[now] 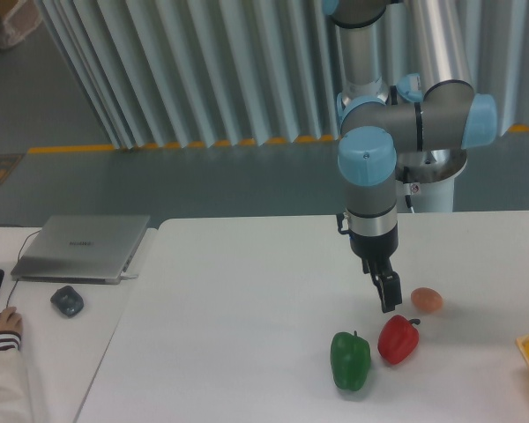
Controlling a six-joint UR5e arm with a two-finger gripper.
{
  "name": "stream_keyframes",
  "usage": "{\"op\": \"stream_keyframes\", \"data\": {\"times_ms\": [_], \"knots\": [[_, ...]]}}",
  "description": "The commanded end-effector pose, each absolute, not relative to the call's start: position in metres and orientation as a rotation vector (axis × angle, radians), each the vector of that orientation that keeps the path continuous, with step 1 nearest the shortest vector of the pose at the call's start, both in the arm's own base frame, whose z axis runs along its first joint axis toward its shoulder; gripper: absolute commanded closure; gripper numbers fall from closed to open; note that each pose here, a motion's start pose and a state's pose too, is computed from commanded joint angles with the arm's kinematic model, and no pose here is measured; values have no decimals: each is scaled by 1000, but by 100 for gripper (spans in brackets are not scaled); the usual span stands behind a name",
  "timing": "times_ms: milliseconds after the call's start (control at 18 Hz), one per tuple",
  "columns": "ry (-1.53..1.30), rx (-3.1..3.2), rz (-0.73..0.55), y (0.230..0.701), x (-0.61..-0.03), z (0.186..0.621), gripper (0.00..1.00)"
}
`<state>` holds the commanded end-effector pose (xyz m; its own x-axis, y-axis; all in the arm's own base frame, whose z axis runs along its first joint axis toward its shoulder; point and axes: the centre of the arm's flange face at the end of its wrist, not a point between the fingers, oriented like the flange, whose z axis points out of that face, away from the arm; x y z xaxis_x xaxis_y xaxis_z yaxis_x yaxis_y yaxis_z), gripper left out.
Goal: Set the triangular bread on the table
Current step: 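Move the open gripper past the red pepper toward the orange tray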
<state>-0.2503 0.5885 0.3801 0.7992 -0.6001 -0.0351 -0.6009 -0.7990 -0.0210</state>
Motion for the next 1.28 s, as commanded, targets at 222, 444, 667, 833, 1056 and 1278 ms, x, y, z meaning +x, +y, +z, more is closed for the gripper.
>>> {"op": "stream_keyframes", "data": {"times_ms": [222, 444, 667, 833, 1056, 1278], "knots": [[967, -2923, 29, 590, -252, 381, 0], [942, -2912, 23, 586, -257, 382, 0], [901, -2920, 35, 582, -258, 369, 0], [863, -2907, 92, 574, -271, 378, 0], [802, -2889, 161, 563, -299, 388, 0], [776, -2878, 188, 565, -299, 390, 0]]}}
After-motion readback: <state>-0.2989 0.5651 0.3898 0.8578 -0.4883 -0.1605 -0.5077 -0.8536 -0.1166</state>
